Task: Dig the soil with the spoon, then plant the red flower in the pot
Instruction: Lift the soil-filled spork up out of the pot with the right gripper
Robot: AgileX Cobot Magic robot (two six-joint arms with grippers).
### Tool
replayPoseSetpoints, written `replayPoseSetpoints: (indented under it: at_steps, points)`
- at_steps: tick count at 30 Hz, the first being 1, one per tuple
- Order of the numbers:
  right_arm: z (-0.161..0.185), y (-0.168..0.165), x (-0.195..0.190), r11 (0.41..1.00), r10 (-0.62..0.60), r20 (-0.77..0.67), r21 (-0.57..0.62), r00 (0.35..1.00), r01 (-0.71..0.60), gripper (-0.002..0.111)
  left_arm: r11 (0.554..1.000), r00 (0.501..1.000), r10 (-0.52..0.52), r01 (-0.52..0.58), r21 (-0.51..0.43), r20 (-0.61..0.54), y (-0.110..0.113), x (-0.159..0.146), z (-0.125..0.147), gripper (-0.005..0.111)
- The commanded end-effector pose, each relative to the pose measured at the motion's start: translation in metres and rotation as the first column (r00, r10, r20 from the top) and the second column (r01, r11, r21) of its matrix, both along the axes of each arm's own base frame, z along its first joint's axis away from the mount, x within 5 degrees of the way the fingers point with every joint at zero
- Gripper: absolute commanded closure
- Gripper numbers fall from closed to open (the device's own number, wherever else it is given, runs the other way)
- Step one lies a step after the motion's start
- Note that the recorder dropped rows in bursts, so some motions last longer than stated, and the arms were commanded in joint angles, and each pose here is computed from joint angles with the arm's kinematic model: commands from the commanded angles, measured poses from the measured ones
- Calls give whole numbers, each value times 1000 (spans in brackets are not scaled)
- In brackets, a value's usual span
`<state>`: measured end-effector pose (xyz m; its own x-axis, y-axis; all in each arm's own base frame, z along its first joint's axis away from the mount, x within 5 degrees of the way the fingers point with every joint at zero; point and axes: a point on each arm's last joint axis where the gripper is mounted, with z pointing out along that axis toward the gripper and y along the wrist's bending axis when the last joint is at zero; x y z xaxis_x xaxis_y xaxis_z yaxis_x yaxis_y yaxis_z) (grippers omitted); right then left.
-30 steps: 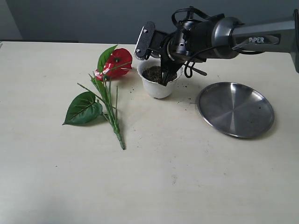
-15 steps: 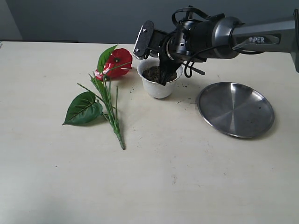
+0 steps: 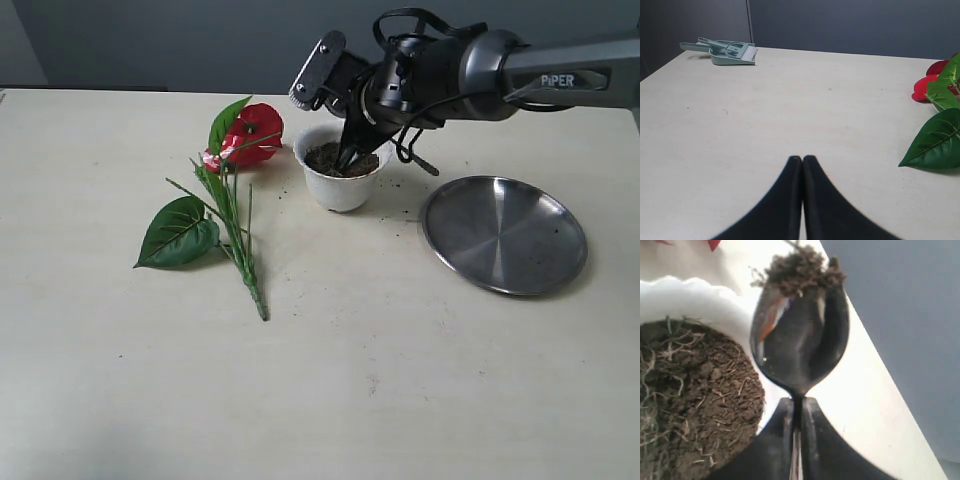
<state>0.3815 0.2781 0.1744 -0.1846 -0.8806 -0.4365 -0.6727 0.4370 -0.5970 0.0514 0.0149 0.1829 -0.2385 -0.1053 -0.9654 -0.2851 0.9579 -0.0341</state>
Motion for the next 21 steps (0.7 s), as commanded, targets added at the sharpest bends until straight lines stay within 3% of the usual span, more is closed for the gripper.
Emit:
replayPoseSetpoints:
  at_steps: [1,4,11,15,19,21]
  points:
    - [35,0,-5,990,-30,18,142,999,27,109,1000,1000,-1,1,2,12,0,0,0,106]
    - [55,0,-9,971,-55,25,234,998,47,109,1000,1000,-1,1,2,12,0,0,0,106]
    - [72,-9,-12,952,-140,1,276,990,134,109,1000,1000,-1,1,2,12,0,0,0,106]
    - [82,-15,-10,860,-242,-83,444,967,253,109,1000,1000,-1,1,2,12,0,0,0,106]
    - [92,-15,-9,763,-240,-147,582,960,280,109,1000,1000,-1,1,2,12,0,0,0,106]
    - [94,-14,-10,750,-241,-155,597,958,285,109,1000,1000,-1,1,2,12,0,0,0,106]
